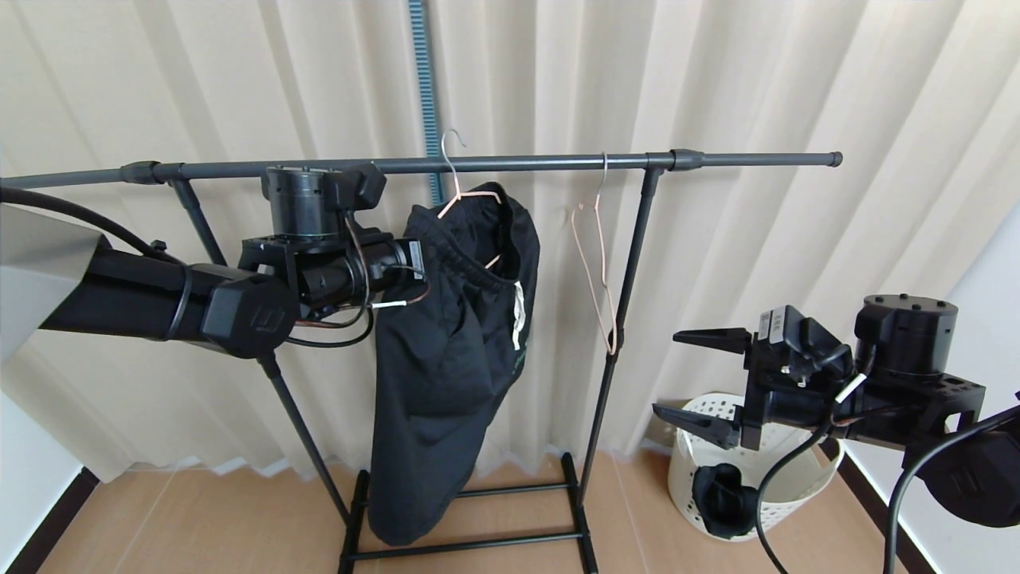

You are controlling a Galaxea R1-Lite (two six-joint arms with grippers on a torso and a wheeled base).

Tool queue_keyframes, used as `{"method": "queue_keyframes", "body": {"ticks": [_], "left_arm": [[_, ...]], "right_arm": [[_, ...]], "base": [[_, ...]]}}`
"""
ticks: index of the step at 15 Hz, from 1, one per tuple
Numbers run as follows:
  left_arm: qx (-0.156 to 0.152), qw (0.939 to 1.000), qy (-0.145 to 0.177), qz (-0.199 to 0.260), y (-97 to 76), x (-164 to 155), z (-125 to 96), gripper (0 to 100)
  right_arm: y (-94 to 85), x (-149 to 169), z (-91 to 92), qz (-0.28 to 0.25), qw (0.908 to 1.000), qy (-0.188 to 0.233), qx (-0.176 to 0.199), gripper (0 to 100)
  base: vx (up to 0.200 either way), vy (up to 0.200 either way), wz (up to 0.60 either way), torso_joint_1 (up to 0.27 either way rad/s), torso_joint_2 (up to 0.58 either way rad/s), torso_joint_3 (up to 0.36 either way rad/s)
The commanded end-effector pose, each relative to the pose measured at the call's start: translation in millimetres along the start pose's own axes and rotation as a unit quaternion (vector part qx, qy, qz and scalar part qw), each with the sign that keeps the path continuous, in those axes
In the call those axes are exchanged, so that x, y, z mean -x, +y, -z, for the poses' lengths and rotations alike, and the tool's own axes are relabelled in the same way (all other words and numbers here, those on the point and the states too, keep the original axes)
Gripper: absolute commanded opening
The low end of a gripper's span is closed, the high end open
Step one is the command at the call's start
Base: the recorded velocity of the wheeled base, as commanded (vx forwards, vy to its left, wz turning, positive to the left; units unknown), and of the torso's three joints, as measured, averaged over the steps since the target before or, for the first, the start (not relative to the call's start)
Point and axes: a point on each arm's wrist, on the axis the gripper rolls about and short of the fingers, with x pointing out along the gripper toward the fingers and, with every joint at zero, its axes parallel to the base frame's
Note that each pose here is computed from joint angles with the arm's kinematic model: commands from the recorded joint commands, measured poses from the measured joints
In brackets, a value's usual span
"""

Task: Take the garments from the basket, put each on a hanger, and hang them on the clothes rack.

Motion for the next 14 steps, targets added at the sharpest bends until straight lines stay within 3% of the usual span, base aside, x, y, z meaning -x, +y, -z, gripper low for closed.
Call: {"method": "queue_keyframes", "body": {"ticks": [1, 13, 14], "left_arm": [[0.001, 1.0, 0.004, -0.001, 1.6, -5.5, 3.6, 0], [0.003, 0.9999, 0.014, -0.001, 4.5, -19.8, 21.0, 0], [0.003, 0.9999, 0.012, 0.0, 4.2, -19.0, 19.4, 100]], "right_arm": [[0.0, -0.5, 0.6, -0.001, 1.0, 0.0, 0.0, 100], [-0.8, -3.3, 5.1, -0.003, 1.0, 0.005, -0.006, 100], [-1.0, -3.2, 4.4, -0.003, 1.0, 0.004, -0.004, 100]], "base": [[0.0, 0.0, 0.0, 0.0, 0.0, 0.0], [0.0, 0.0, 0.0, 0.0, 0.0, 0.0], [0.0, 0.0, 0.0, 0.0, 0.0, 0.0]]}}
